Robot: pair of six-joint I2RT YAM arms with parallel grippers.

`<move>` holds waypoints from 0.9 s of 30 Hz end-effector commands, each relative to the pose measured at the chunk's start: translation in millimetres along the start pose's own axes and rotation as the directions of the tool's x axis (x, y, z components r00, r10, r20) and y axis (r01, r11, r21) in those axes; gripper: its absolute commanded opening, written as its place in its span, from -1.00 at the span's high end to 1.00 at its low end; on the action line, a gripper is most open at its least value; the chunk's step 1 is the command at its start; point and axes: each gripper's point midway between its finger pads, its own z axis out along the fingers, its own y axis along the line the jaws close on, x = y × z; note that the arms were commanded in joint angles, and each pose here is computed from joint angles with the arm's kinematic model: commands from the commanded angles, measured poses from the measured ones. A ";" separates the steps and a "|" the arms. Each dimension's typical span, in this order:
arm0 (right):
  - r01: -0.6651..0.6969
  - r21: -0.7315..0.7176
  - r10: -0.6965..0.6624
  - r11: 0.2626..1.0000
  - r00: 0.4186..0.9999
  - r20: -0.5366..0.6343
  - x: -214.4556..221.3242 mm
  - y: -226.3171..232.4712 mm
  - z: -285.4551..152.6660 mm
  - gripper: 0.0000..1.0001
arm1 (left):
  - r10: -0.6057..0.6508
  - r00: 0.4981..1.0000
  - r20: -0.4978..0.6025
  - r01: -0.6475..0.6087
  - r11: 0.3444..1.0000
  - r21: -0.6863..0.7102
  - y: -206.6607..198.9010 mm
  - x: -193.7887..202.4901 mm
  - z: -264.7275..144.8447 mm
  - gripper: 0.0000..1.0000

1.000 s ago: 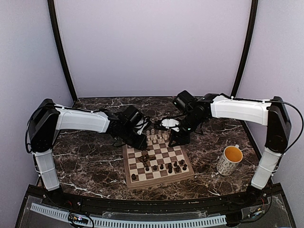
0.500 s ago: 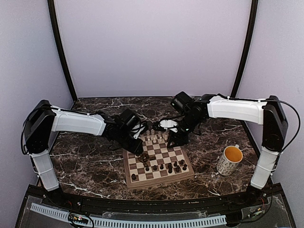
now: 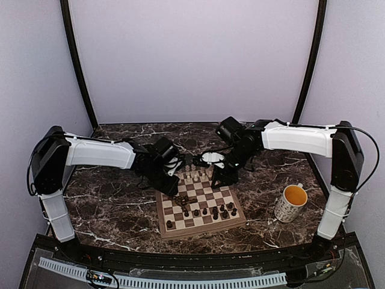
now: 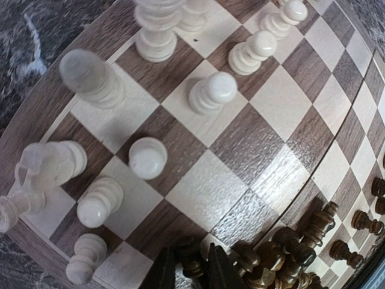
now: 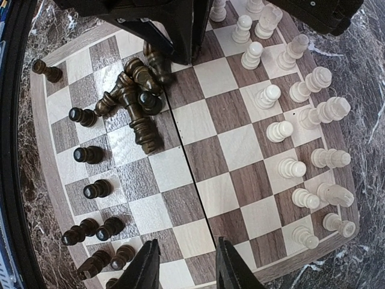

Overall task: Set up the chess pieces on the board
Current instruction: Pick up the chess pile from the chessboard.

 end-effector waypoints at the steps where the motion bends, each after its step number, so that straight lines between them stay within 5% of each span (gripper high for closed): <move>1: 0.009 0.014 -0.009 1.000 0.999 0.031 -6.8 -1.3 -10.4 0.34 | -0.015 0.998 -0.068 0.012 0.999 -0.046 7.5 12.9 -6.7 0.67; 7: 0.008 0.028 -0.009 1.000 0.999 0.033 -7.2 -2.8 -12.4 0.33 | -0.039 0.986 -0.163 0.036 0.999 -0.021 1.9 23.5 7.6 0.80; 13: 0.007 0.039 -0.008 0.999 0.999 0.038 -6.6 -2.4 -15.7 0.34 | -0.026 0.991 -0.129 0.030 0.999 0.028 -7.5 13.0 7.1 0.96; 19: 0.006 0.060 -0.009 0.998 0.998 0.054 -11.0 -4.5 -22.2 0.34 | 0.032 0.994 0.100 -0.042 0.994 0.100 -23.2 -29.0 -24.4 1.00; 27: -0.013 0.068 0.007 0.998 0.996 0.092 -23.6 -8.9 -28.9 0.34 | 0.078 0.907 0.414 -0.174 0.964 0.199 -48.4 -70.3 -64.3 1.00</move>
